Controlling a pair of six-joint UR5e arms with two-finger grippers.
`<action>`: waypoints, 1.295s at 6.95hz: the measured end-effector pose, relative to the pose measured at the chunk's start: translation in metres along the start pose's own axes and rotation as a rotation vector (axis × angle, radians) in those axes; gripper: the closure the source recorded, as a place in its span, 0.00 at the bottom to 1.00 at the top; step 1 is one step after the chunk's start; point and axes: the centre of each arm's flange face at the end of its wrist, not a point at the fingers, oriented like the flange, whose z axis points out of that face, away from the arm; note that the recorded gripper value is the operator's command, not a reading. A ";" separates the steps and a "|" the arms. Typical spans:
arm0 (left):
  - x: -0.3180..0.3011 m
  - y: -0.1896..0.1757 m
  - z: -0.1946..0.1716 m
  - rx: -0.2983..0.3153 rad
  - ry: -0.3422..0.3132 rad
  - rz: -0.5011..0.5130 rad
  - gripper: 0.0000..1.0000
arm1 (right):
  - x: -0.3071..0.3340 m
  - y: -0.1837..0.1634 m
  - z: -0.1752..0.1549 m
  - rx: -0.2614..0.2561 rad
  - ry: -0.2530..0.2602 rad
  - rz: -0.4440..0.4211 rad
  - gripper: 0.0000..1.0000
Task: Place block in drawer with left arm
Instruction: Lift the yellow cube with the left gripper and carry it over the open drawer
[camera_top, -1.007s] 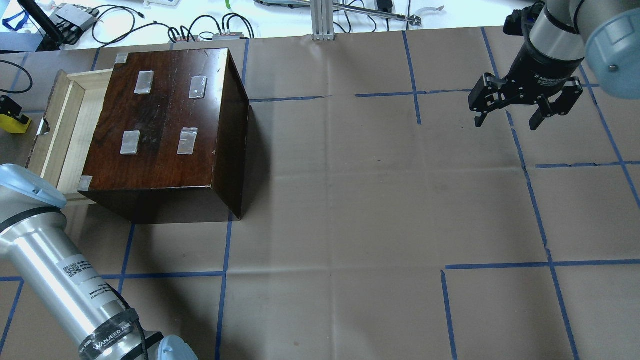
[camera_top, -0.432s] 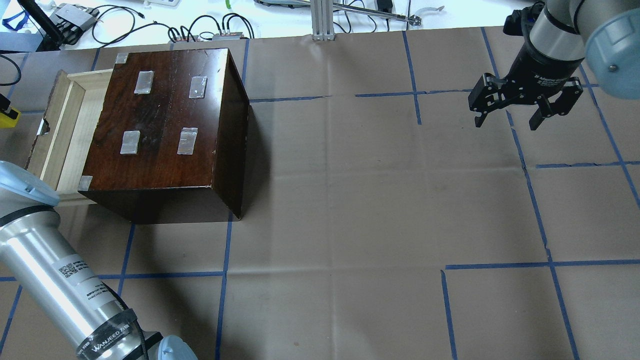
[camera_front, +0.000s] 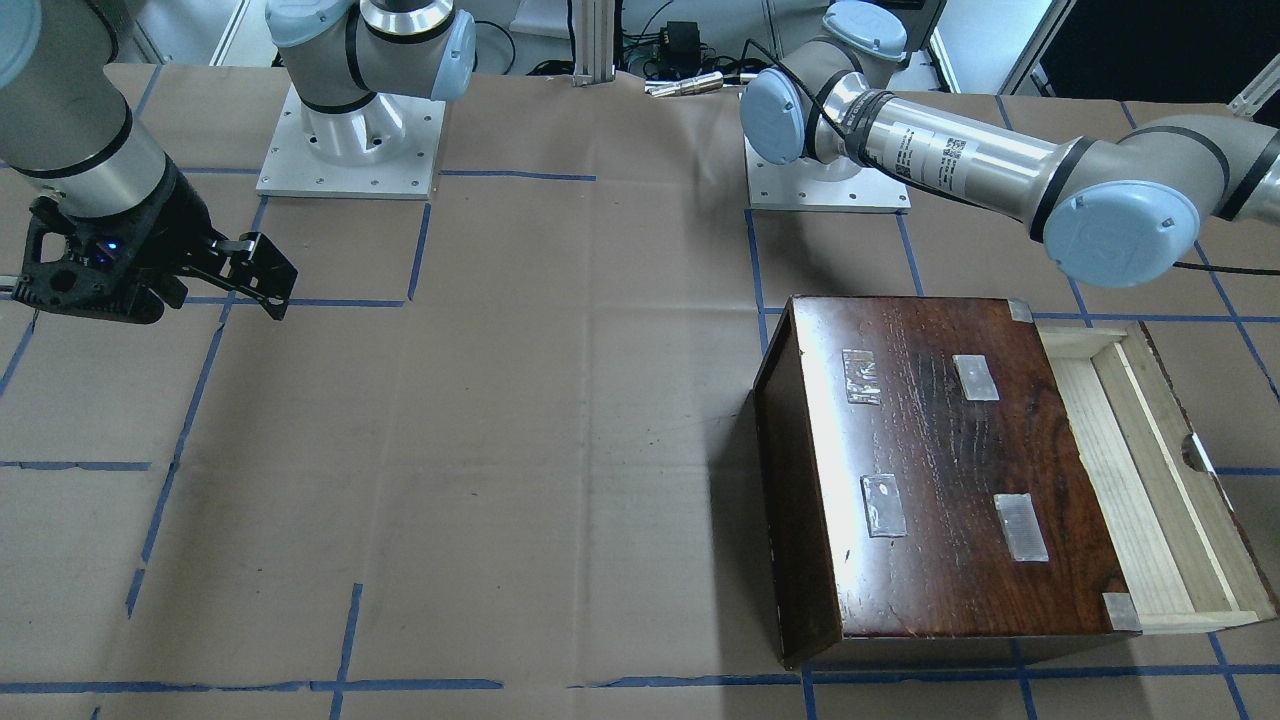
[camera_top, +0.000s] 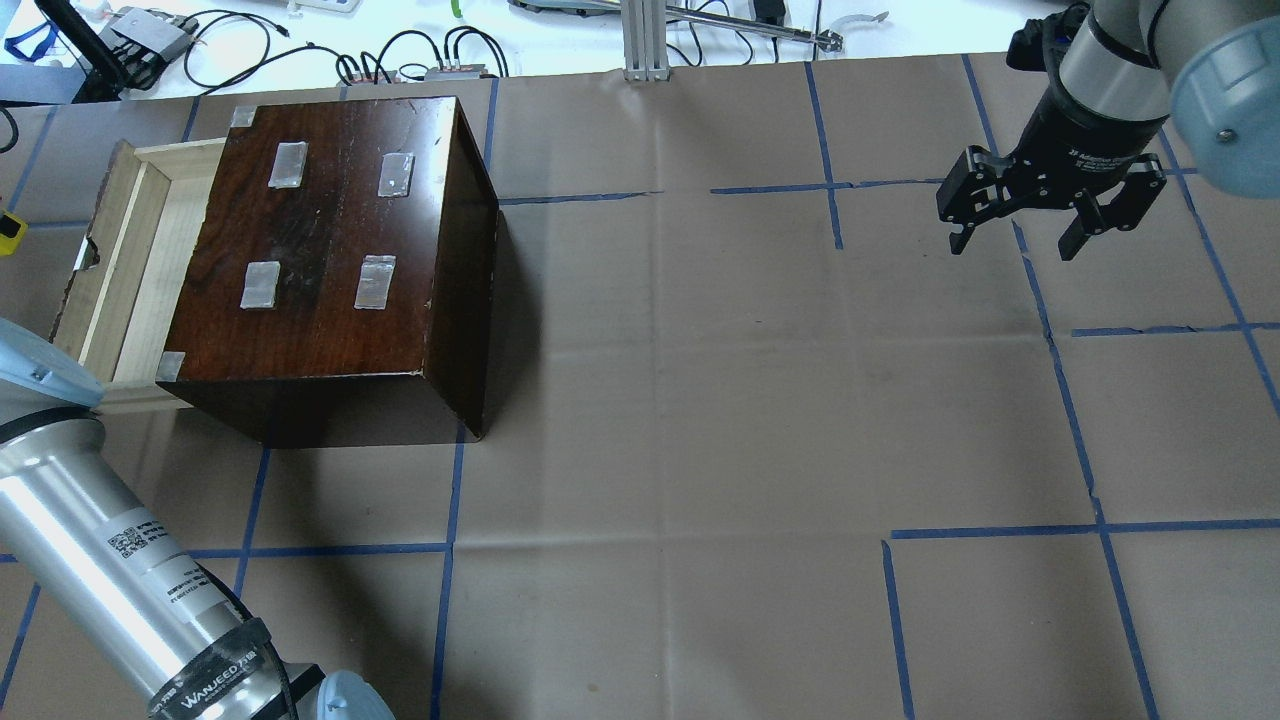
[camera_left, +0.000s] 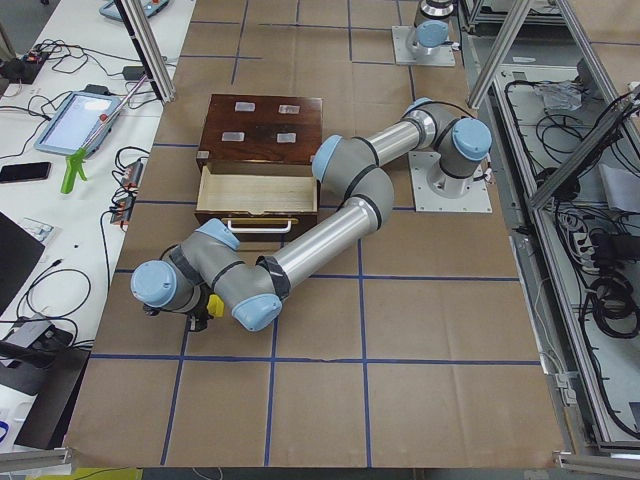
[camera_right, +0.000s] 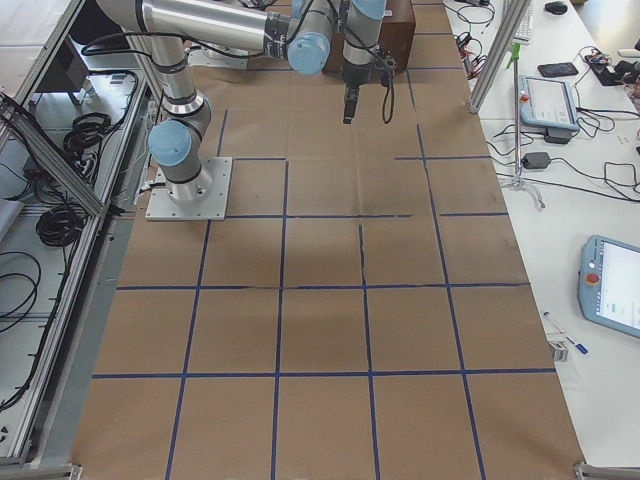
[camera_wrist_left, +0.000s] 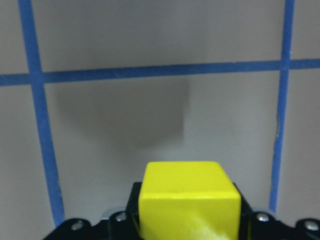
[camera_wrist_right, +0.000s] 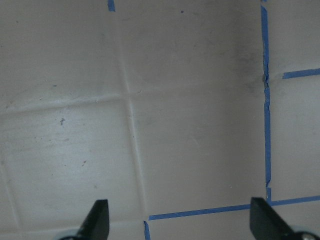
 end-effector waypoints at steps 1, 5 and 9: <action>0.003 0.002 0.003 -0.023 0.025 -0.005 0.86 | 0.000 0.000 0.000 0.000 0.000 -0.001 0.00; 0.004 0.006 0.006 -0.047 0.053 -0.010 0.85 | 0.000 0.000 -0.001 0.001 0.000 0.000 0.00; 0.013 0.014 -0.013 -0.050 0.055 -0.010 0.85 | 0.000 0.000 0.000 -0.001 0.000 -0.001 0.00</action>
